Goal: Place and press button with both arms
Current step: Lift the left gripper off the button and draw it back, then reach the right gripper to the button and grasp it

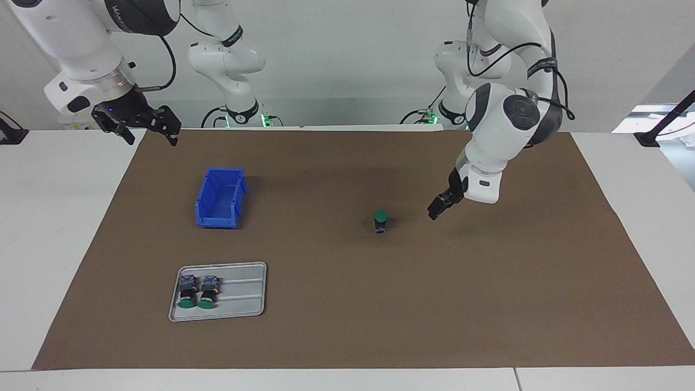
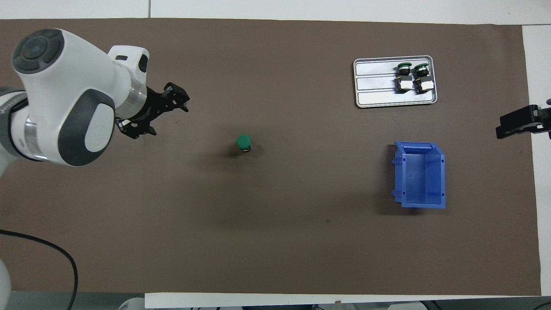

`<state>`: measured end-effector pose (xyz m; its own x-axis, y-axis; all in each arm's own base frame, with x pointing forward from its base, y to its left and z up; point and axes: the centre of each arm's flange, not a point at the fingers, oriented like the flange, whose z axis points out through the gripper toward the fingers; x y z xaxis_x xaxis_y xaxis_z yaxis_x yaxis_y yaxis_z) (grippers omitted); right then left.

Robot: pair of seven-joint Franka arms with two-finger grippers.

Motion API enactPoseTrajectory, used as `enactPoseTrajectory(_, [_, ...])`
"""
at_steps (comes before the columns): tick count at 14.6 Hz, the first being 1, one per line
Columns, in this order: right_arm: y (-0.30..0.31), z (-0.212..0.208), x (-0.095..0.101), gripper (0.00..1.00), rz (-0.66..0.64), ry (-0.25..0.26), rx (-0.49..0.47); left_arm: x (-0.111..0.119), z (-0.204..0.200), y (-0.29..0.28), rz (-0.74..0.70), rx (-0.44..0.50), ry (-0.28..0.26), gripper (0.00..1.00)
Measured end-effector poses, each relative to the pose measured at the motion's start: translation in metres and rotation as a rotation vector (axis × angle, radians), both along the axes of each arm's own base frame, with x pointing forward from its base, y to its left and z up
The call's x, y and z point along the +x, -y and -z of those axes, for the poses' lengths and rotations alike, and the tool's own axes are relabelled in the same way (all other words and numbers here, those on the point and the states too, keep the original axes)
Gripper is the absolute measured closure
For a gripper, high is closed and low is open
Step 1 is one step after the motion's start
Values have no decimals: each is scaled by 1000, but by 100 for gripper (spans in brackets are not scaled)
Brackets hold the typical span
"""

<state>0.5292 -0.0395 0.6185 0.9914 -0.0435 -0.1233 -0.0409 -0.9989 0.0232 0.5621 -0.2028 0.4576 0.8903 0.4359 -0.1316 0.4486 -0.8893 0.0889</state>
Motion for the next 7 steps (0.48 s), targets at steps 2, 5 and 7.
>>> enactPoseTrajectory(2, [-7,2,-2,0,-15,-20,38,4,-12,-48,68,19,-9,0])
enactPoseTrajectory(5, [-63,1,5,0,-50,18,70,3,-27,-112,159,69,-22,0])
enactPoseTrajectory(7, [-140,10,11,0,-31,46,63,-1,-38,-143,215,103,-29,0])
